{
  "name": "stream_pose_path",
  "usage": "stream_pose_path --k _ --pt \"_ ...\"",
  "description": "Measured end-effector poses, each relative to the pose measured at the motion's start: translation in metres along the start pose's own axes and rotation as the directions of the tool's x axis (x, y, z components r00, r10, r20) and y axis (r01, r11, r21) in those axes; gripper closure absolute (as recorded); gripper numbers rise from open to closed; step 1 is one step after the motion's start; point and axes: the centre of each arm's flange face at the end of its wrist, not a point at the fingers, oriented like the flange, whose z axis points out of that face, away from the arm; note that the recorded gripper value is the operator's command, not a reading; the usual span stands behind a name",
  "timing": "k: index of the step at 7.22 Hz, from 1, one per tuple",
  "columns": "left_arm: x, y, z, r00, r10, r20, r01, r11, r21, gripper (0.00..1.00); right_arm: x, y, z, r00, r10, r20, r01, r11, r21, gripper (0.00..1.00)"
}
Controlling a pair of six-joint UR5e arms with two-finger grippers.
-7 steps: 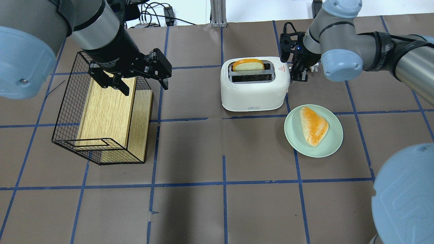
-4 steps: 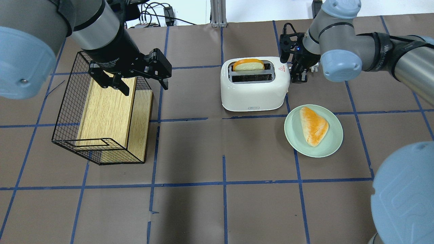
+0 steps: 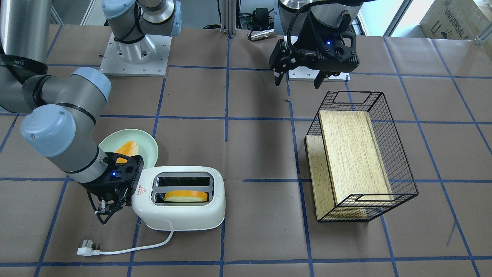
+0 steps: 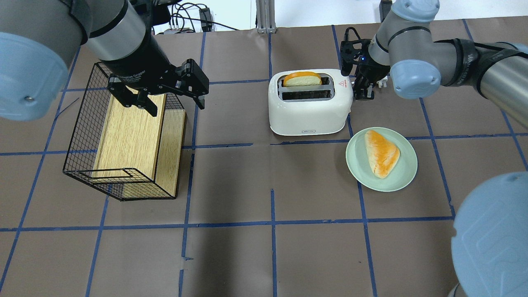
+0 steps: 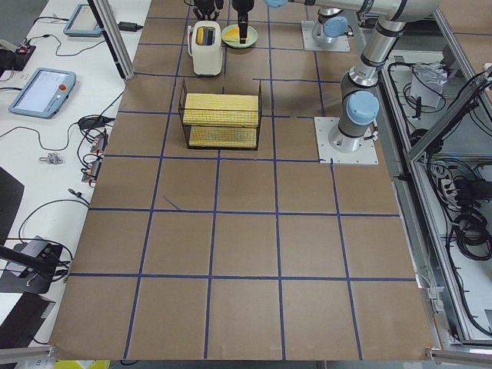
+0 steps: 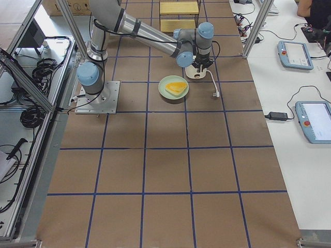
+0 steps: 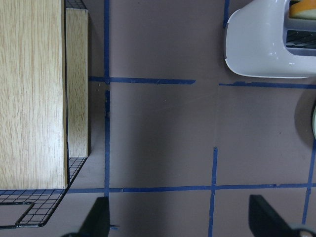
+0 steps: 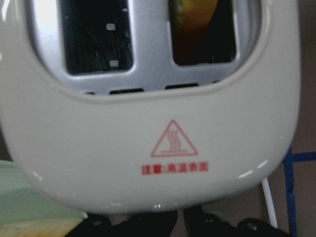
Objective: Press toaster with right arm
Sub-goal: 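Lift the right gripper up off the toaster lever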
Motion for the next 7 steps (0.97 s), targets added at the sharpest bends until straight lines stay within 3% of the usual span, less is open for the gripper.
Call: stream_pose_path --k 2,3,5,6,7 --pt "0.000 0.000 0.000 1.000 0.000 0.000 0.000 1.000 0.000 0.00 0.014 0.011 -0.033 0.999 -0.028 -0.038 0.027 0.999 -0.021 0.37" --pt "0.000 0.000 0.000 1.000 0.000 0.000 0.000 1.000 0.000 0.00 0.015 0.018 -0.050 0.999 -0.021 -0.043 0.020 0.999 -0.037 0.02" --pt "0.000 0.000 0.000 1.000 0.000 0.000 0.000 1.000 0.000 0.00 0.008 0.020 -0.083 0.998 0.027 -0.061 -0.030 0.999 -0.045 0.00" --pt "0.000 0.000 0.000 1.000 0.000 0.000 0.000 1.000 0.000 0.00 0.000 0.018 -0.100 0.994 0.093 -0.065 -0.096 0.995 -0.039 0.00" --pt "0.000 0.000 0.000 1.000 0.000 0.000 0.000 1.000 0.000 0.00 -0.009 0.015 -0.116 0.973 0.222 -0.066 -0.224 0.974 -0.028 0.00"
